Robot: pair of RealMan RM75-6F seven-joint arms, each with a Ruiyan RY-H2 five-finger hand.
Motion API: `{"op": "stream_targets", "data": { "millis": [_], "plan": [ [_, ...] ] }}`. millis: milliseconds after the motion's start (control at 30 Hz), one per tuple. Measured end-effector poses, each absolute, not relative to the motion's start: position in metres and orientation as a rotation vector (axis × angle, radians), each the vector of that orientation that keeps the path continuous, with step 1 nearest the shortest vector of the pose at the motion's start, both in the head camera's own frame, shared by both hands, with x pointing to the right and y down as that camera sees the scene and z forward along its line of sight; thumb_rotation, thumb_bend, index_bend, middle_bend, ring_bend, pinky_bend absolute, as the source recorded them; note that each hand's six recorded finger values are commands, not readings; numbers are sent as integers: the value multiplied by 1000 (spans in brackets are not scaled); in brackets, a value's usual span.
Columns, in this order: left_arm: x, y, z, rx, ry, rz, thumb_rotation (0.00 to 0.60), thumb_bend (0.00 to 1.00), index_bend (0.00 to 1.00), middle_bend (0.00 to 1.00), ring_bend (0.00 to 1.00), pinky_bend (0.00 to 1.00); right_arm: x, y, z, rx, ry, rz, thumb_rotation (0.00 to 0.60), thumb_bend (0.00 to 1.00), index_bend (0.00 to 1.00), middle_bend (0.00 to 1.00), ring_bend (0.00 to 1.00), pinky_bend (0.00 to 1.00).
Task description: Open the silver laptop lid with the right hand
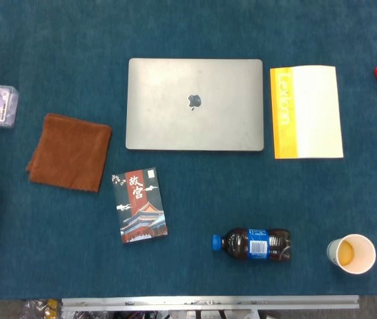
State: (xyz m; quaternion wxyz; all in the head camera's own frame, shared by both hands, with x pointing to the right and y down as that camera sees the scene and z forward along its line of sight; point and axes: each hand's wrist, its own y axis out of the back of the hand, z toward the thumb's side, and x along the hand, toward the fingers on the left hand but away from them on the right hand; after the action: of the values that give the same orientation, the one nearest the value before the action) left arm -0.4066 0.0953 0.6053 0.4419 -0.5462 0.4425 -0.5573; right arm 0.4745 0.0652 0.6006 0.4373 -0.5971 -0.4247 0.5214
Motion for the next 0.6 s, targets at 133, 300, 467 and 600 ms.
{"op": "stream_targets", "data": {
  "millis": [133,300,467,600],
  "plan": [
    [-406,97,606,-1364,1089,-1382,600,409,286,354,273,267,462,60,604,-1544,-1039,1272,600,156,340,382,283,347],
    [-403,96,604,-1373,1089,-1358,600,409,286,354,273,267,431,44,606,-1646,-1011,1178,600,108,340,375,271,347],
    [-400,96,601,-1375,1094,-1331,600,409,286,354,273,268,389,24,611,-1758,-970,1074,600,42,335,360,251,346],
    [-401,97,595,-1362,1106,-1320,600,409,286,354,273,267,356,10,617,-1831,-924,1018,600,10,318,347,232,347]
  ]
}}
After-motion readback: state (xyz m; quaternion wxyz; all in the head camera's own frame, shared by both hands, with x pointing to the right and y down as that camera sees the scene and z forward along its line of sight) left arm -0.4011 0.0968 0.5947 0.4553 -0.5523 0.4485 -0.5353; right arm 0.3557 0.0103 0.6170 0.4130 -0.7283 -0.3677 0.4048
